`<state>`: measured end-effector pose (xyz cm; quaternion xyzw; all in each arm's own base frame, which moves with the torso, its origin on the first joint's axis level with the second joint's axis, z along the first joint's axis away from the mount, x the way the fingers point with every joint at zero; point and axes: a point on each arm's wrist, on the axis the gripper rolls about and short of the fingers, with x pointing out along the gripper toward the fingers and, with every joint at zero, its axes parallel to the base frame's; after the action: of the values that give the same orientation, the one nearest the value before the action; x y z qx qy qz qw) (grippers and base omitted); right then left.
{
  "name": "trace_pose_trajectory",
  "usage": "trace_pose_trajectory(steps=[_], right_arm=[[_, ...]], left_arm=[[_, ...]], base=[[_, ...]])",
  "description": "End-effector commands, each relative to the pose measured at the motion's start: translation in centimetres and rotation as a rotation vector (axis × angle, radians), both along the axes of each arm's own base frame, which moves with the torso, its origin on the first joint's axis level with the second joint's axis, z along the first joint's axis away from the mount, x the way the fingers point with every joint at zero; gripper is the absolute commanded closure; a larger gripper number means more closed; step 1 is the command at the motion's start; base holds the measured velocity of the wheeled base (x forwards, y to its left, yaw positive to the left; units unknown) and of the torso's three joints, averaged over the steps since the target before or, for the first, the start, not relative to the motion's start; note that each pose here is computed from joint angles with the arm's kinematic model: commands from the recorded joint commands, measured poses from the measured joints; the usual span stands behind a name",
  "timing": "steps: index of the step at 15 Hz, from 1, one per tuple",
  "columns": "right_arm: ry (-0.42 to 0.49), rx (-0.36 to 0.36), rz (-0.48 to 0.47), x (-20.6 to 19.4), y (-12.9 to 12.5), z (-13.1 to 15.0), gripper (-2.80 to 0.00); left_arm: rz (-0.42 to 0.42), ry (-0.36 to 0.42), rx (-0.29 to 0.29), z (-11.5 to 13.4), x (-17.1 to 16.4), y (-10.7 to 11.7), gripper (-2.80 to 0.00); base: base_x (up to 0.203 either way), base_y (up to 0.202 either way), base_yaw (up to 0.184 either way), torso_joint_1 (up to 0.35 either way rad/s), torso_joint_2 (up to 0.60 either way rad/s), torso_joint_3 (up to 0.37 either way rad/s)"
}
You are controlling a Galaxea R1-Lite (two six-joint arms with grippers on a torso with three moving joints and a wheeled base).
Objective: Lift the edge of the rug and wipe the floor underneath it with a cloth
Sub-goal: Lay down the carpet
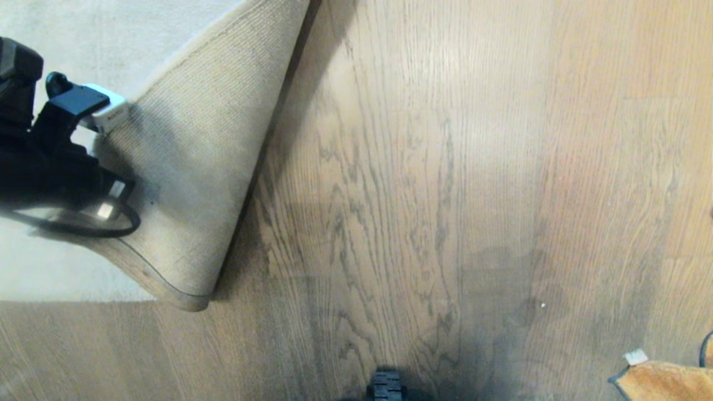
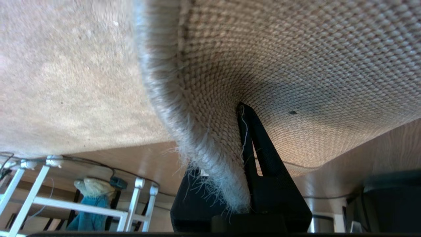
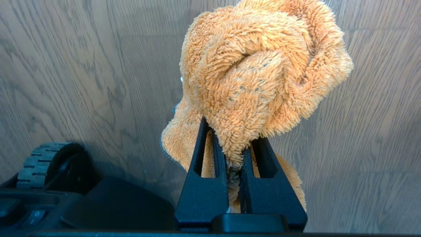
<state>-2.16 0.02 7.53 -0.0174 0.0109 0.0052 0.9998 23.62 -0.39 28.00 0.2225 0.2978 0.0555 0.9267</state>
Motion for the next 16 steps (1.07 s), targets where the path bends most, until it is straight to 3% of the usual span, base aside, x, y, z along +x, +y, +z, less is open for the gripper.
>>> trace_pose_trajectory(steps=[1, 13, 16], right_arm=[[-0.017, 0.000, 0.001, -0.1, 0.0, 0.0, 0.00], [-0.017, 0.000, 0.001, -0.1, 0.0, 0.0, 0.00], [-0.017, 0.000, 0.001, -0.1, 0.0, 0.0, 0.00]], left_arm=[[-0.015, -0.021, 0.002, 0.4, -0.2, -0.3, 0.00], [-0.057, -0.075, -0.062, 1.2, -1.9, -2.0, 0.00], [-0.058, -0.089, -0.119, 1.3, -2.0, -2.8, 0.00]], base=[[0.000, 0.000, 0.000, 0.000, 0.00, 0.000], [0.000, 0.000, 0.000, 0.000, 0.00, 0.000], [0.000, 0.000, 0.000, 0.000, 0.00, 0.000]])
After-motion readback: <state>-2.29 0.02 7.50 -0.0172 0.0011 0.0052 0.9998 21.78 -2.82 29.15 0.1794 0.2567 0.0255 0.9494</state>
